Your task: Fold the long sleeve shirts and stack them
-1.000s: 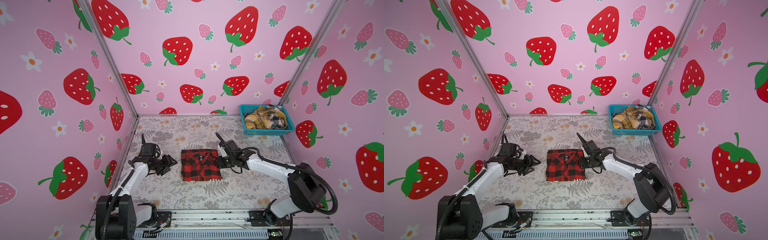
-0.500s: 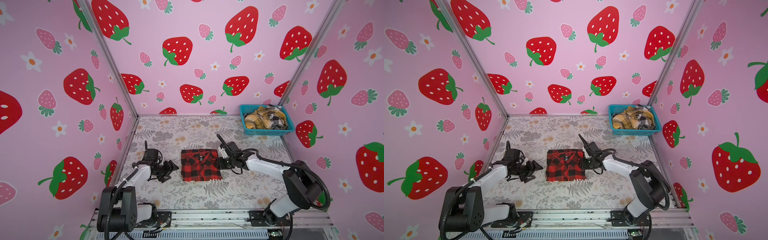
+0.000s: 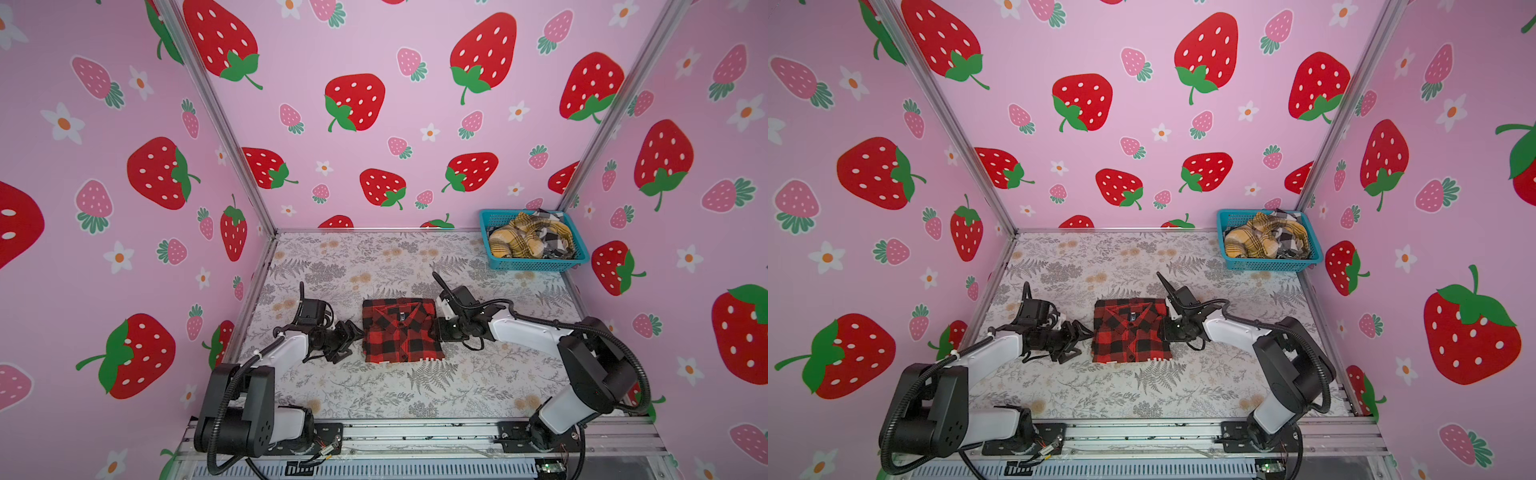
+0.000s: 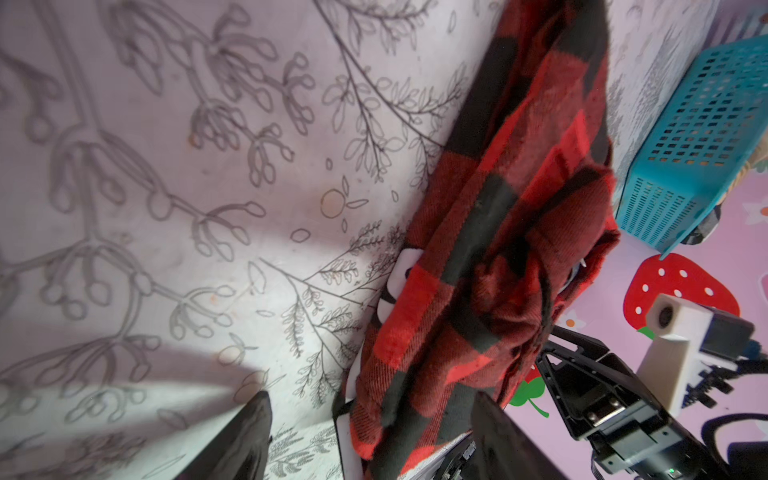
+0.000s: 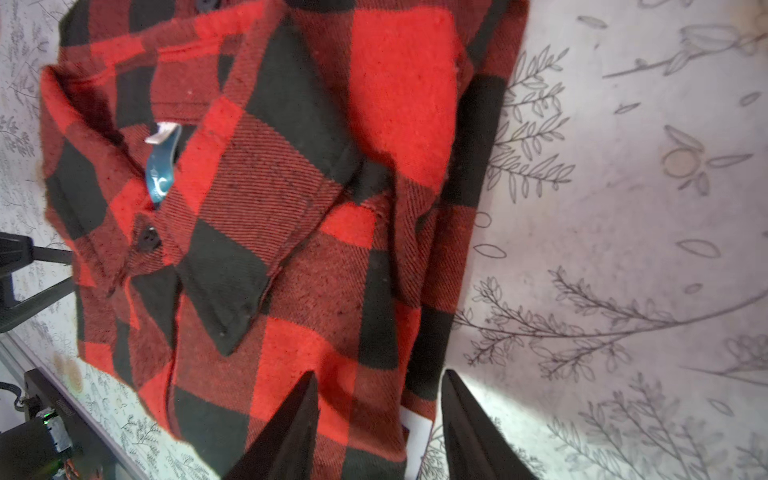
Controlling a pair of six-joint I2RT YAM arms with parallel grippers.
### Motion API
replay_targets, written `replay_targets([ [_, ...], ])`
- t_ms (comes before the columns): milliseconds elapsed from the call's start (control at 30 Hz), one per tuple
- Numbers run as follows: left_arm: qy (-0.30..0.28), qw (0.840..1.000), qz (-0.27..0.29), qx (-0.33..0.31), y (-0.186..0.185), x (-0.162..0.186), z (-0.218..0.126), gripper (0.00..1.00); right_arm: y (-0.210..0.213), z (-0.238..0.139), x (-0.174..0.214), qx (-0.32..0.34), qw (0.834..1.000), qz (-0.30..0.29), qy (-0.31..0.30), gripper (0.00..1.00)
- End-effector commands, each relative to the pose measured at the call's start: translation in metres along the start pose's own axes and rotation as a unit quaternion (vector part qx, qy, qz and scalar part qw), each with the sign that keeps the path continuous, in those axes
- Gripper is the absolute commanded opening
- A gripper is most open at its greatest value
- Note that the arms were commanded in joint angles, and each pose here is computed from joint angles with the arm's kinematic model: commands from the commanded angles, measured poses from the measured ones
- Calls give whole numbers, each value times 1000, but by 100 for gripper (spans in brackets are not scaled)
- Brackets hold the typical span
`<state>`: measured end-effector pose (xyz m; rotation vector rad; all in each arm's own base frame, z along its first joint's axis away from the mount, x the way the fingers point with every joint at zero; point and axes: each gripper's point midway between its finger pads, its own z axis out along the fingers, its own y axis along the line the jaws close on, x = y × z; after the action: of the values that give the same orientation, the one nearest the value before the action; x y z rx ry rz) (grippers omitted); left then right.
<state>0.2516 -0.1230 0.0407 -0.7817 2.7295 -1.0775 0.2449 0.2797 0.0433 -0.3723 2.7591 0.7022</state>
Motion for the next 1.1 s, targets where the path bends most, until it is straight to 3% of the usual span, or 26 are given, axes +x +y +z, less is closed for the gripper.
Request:
replay_targets([
  [0, 13, 1000, 15, 17, -13, 2, 6, 76, -9, 5, 5, 14, 1000, 14, 6, 50],
  [167, 18, 999, 33, 14, -18, 3, 12, 74, -12, 1, 2, 16, 1000, 21, 1, 49],
  [500, 23, 999, 45, 20, -17, -9, 31, 59, -14, -7, -1, 17, 1000, 25, -2, 49],
  [833, 40, 998, 28, 43, -11, -11, 54, 63, -16, -4, 3, 12, 1000, 20, 11, 47],
  [1067, 42, 997, 24, 56, -16, -8, 55, 51, -23, 4, 10, 20, 999, 33, 20, 44],
])
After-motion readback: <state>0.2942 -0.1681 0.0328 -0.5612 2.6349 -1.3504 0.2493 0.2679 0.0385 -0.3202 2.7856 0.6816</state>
